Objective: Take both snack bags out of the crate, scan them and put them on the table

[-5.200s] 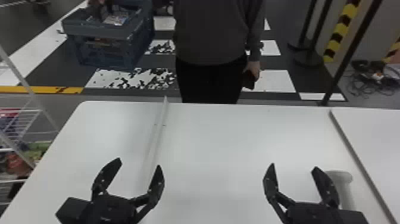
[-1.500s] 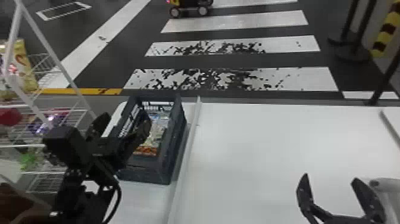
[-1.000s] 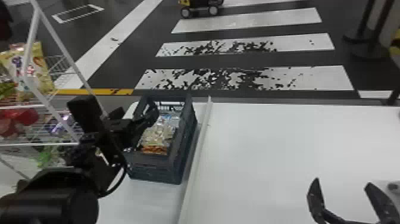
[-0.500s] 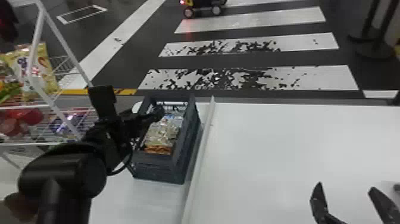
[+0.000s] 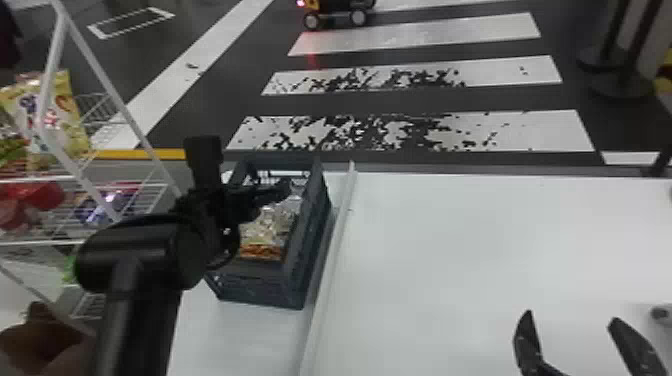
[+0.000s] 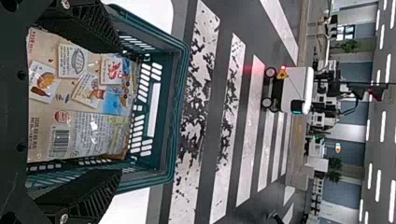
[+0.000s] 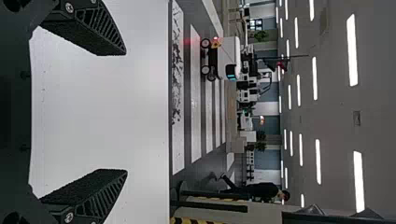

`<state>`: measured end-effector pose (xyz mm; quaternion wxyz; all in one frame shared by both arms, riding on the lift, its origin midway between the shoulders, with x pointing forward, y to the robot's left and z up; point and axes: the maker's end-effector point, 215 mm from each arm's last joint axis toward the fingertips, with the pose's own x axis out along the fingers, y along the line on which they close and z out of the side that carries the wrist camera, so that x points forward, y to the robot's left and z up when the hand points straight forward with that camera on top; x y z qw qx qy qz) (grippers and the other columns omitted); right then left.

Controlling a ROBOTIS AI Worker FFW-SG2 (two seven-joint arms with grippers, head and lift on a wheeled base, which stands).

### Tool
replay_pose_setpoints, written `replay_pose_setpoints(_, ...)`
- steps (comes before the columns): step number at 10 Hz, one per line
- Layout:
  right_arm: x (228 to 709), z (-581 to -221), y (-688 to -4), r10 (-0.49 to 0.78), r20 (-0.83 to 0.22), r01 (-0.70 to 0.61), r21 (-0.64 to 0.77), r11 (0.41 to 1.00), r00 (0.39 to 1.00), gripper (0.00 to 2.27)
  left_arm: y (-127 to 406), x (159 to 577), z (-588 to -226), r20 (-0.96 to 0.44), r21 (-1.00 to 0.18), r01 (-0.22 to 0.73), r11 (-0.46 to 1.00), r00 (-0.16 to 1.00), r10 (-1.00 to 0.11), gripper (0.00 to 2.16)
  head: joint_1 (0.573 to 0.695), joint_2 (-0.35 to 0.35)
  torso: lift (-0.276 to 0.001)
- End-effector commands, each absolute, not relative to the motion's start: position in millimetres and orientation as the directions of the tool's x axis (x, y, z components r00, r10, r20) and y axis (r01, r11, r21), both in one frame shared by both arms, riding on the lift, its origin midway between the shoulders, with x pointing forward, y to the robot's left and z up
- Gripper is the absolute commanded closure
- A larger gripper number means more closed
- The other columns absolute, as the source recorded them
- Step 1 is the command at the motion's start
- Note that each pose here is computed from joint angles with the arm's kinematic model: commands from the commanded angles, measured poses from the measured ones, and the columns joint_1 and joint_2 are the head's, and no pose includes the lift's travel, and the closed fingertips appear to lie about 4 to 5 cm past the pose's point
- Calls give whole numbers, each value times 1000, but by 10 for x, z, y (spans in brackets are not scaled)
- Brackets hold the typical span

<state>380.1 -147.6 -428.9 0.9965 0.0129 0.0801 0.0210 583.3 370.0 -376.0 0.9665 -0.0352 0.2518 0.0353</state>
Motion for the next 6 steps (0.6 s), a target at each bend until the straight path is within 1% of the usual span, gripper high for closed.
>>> replay_pose_setpoints(1,3812,-4279,-1478,45,-156,-41,28,999,987,93,3649,5913,-3873,-513,-42,-78,996,857,45,76,695,254,-93)
replay_pose_setpoints(4,3825,-4290,-1476,47,-157,-44,24,999,987,93,3746,5912,-4137,-561,-6,-96,995,824,76,76,695,247,-93)
replay_pose_setpoints(6,3831,-4296,-1471,49,-157,-46,23,999,986,93,3786,5893,-4276,-585,-9,-106,994,807,80,76,695,253,-93)
